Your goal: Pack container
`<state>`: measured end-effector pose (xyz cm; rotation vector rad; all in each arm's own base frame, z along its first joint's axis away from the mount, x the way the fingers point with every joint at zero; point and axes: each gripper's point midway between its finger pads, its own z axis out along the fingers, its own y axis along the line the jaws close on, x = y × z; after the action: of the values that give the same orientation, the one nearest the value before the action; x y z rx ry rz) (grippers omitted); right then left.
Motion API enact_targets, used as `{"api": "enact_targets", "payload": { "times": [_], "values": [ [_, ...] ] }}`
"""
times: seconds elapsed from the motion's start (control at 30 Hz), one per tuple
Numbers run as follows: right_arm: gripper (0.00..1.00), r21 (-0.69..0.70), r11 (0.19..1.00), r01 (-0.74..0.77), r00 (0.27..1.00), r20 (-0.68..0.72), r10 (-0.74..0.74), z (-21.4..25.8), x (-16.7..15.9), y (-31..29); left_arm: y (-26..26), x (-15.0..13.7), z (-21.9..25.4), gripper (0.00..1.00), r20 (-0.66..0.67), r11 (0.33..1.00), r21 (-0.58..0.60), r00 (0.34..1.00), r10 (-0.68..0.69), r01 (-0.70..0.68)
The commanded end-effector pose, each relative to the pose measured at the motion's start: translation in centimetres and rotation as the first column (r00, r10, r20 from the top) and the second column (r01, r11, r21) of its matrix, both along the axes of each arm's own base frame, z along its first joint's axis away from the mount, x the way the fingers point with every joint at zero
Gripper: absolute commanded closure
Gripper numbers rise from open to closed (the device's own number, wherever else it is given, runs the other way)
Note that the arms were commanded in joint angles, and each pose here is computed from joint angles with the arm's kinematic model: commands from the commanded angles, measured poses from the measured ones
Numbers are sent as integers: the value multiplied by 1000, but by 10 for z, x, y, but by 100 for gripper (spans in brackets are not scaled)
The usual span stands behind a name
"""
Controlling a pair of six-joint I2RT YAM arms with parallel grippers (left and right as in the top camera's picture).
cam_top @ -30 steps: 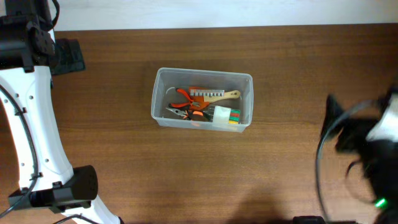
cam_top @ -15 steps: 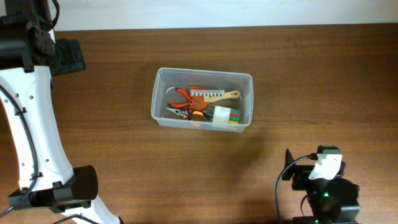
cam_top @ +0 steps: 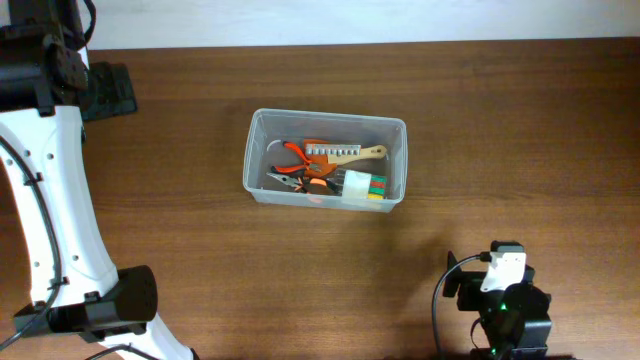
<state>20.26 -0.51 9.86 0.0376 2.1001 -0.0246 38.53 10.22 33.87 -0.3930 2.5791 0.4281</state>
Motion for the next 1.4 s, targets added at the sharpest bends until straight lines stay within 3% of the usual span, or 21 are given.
{"api": "enact_targets", "payload": {
  "times": [0.0, 0.8, 0.97, 1.13, 1.23, 1.3, 1.37],
  "values": [
    [1, -10, 1000, 5, 1000, 12, -5, -7, 1, -1, 1, 0, 1, 1, 7, 1000, -4, 1000, 10, -10],
    [2, -9, 1000, 5, 1000, 19, -5, -7, 1, -1, -2, -1, 4, 1, 16, 1000, -3, 1000, 2, -2],
    [2, -9, 1000, 5, 1000, 19, -5, -7, 1, -1, -20, -23, 35, 1, 97, 999, 7, 995, -37, 37],
    [1, -9, 1000, 5, 1000, 19, -4, -7, 1, -1, -37, -73, 49, 1, 129, 997, 12, 988, -79, 79],
    [2, -9, 1000, 5, 1000, 19, -5, -7, 1, -1, -32, -83, 68, 1, 286, 997, 48, 956, -67, 55],
    [2, -9, 1000, 5, 1000, 19, -5, -7, 1, -1, -34, -84, 85, 1, 443, 997, 55, 893, -74, 56],
    [1, -9, 1000, 5, 1000, 19, -4, -7, 1, -1, -48, -91, 102, 1, 673, 992, 52, 730, -120, 115]
  ]
}}
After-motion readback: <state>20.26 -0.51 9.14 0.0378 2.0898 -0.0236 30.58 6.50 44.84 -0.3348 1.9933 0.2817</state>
